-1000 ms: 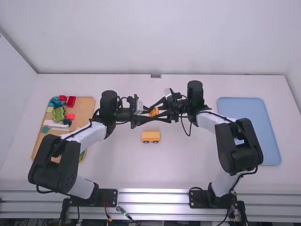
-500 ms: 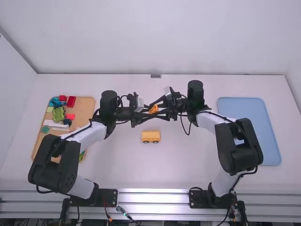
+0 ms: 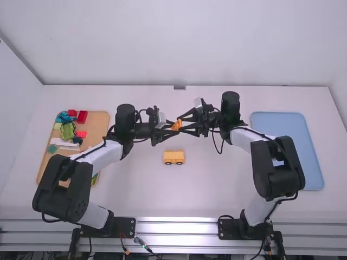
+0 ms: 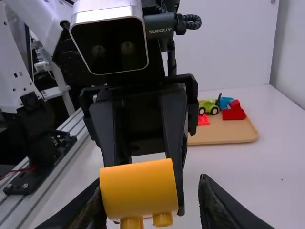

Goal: Assemble lego blocks to make yellow taxi

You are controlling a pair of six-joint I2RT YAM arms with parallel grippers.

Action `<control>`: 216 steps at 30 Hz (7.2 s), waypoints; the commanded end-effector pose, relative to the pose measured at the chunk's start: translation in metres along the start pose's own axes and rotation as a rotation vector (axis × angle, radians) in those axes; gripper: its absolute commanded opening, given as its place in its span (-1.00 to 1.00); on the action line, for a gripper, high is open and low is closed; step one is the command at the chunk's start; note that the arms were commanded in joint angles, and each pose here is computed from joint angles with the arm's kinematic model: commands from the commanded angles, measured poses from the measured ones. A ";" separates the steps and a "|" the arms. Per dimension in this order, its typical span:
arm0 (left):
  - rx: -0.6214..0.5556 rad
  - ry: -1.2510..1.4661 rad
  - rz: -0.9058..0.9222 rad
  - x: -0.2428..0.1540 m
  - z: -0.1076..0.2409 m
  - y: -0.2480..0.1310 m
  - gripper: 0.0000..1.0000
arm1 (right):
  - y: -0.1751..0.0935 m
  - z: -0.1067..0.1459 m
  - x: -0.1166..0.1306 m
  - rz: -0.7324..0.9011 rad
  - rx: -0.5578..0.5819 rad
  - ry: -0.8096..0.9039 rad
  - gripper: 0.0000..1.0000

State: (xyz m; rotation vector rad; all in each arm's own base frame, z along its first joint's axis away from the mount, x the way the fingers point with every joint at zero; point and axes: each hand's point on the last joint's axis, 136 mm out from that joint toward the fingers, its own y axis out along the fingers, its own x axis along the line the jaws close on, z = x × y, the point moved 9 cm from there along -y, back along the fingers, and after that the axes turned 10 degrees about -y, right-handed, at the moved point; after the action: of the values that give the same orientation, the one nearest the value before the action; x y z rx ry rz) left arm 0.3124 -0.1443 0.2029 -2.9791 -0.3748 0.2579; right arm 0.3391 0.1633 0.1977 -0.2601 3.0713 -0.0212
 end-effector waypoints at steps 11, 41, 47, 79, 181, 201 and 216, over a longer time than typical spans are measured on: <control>-0.006 0.001 0.018 -0.005 -0.002 -0.002 -0.94 | 0.002 -0.005 0.009 -0.071 -0.026 -0.065 -0.24; 0.030 -0.100 -0.075 0.005 0.007 -0.007 0.98 | 0.001 0.002 -0.016 0.235 0.070 0.084 -1.00; 0.096 -0.203 -0.257 0.022 0.021 -0.020 0.97 | -0.008 0.010 -0.024 0.399 0.145 0.144 -1.00; 0.141 -0.390 -0.554 0.069 0.026 -0.119 0.97 | -0.004 0.107 0.045 0.120 1.675 0.194 -1.00; 0.162 0.178 0.080 0.006 0.117 -0.031 0.98 | -0.084 0.163 0.063 0.210 0.479 -0.048 0.83; 0.162 0.122 0.064 0.008 0.116 -0.032 0.98 | -0.080 0.178 0.068 0.125 0.459 -0.069 -0.15; 0.191 0.122 0.088 0.002 0.119 -0.021 0.97 | -0.080 0.175 0.067 0.124 0.438 -0.050 -0.52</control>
State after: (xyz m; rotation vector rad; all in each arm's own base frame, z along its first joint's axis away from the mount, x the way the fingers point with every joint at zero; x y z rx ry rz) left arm 0.2933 -0.1042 0.0937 -2.8049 -0.2407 0.0794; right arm 0.2920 0.0703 0.0201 -0.0432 2.9154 -0.6970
